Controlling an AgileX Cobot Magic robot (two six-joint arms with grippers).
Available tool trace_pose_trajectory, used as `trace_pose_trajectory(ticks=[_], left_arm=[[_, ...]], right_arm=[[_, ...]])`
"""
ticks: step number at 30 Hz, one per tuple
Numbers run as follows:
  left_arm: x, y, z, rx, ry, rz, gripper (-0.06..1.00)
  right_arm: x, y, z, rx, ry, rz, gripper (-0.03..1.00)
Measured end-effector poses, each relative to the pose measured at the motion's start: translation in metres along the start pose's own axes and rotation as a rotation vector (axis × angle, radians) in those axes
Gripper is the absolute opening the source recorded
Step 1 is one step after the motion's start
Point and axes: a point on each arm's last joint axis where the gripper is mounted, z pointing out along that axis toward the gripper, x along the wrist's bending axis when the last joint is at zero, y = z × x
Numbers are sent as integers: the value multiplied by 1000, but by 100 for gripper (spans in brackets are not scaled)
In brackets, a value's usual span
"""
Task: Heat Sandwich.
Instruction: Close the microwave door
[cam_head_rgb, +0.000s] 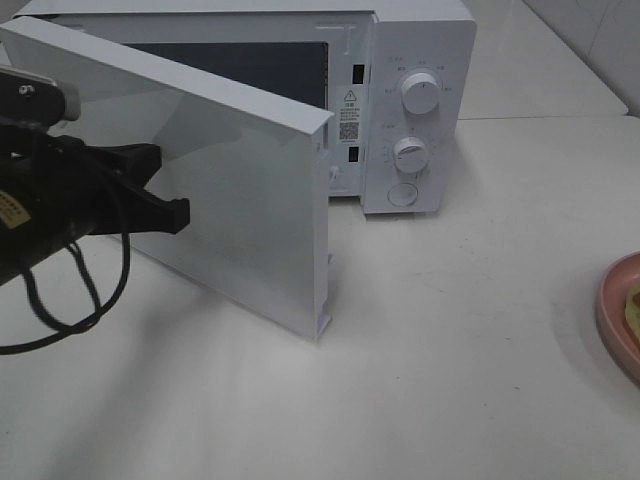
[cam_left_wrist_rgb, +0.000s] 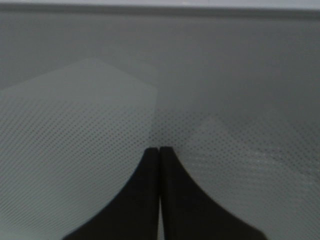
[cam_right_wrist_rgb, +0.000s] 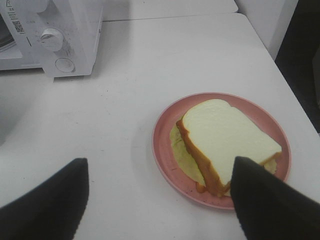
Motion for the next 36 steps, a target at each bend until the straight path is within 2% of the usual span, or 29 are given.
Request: trace_pose_trajectory(ticks=[10,23,36], left_arm=[[-26,14,46,-29,41,4,0],[-35,26,92,-16,125,-48,0],[-53,30,124,46,84,-23,0]], right_arm=[[0,0,0,0,0,0,77],[0,0,0,0,0,0,77],[0,0,0,0,0,0,77]])
